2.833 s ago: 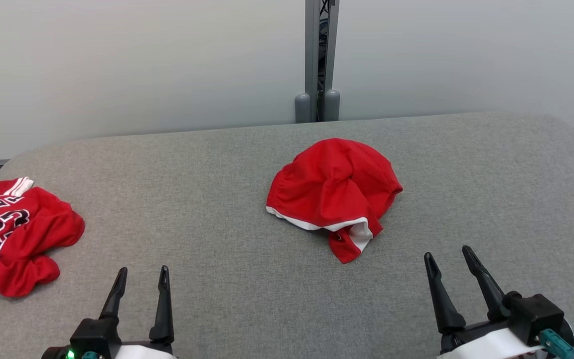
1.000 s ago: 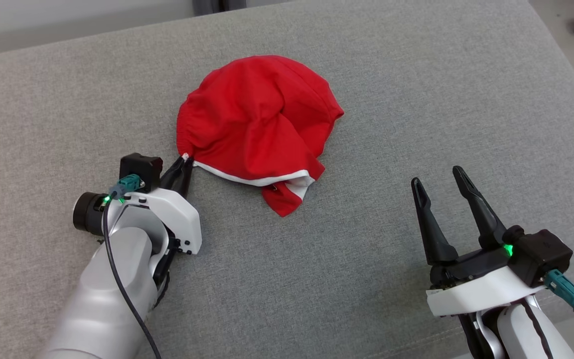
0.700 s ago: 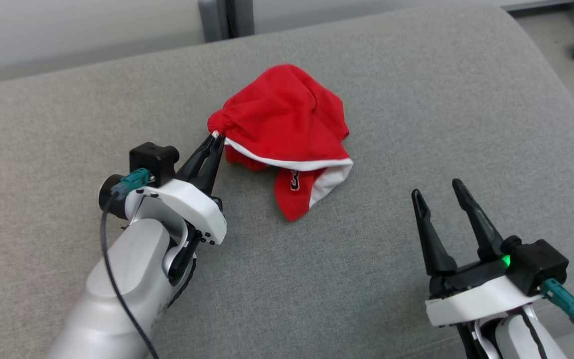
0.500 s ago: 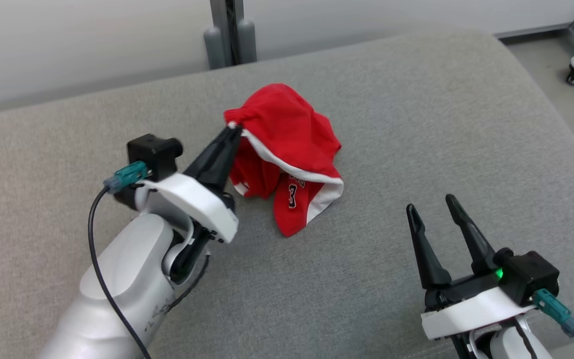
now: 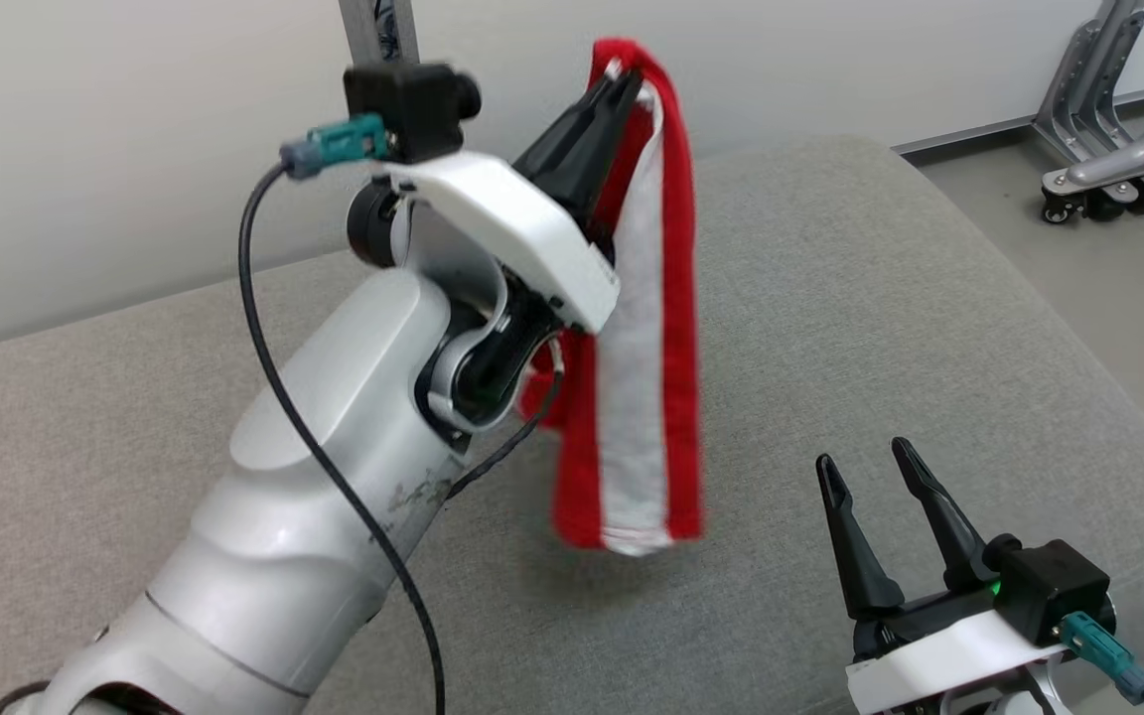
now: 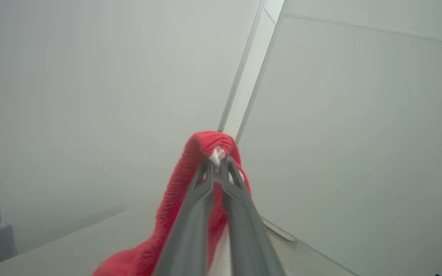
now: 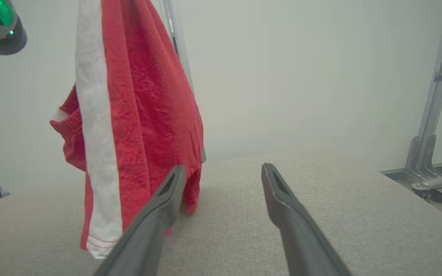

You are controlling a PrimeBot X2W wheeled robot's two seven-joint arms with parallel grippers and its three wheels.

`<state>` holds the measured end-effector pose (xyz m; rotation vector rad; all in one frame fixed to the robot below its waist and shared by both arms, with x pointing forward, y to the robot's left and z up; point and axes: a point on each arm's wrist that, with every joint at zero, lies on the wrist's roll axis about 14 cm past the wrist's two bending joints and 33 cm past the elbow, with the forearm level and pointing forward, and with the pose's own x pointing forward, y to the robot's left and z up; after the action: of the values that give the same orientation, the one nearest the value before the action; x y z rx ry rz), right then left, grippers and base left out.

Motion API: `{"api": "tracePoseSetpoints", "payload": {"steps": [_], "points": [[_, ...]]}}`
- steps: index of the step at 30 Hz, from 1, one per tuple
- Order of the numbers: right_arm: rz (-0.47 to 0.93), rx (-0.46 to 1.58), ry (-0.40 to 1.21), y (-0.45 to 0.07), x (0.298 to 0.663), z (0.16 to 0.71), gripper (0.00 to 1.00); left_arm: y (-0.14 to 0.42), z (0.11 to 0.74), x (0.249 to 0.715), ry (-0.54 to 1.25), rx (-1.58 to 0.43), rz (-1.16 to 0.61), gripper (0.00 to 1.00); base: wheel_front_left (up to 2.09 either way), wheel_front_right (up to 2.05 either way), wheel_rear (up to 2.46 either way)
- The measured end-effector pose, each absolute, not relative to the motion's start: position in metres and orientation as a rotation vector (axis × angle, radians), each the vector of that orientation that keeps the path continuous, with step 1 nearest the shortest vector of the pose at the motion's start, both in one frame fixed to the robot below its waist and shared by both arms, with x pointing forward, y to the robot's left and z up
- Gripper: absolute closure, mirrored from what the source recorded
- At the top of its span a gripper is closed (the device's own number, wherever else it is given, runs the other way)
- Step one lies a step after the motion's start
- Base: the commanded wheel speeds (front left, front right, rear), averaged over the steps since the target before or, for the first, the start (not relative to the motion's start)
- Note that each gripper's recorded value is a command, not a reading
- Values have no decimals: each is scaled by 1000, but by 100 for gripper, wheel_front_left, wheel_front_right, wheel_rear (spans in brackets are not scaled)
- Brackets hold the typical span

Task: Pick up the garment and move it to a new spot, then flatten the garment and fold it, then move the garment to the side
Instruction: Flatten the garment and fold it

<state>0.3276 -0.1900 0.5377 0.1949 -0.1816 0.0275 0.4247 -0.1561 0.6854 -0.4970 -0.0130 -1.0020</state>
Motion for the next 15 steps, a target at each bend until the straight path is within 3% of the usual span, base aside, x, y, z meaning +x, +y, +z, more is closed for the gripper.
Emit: {"api": "tracePoseSetpoints", "payload": {"steps": [7, 15], "points": [[22, 196, -179, -191, 326, 537, 0, -166, 685, 428, 122, -639, -938, 100, 0, 0, 0], [36, 207, -154, -184, 335, 530, 0, -116, 535, 468, 425, -548, -596, 100, 0, 0, 0]]}}
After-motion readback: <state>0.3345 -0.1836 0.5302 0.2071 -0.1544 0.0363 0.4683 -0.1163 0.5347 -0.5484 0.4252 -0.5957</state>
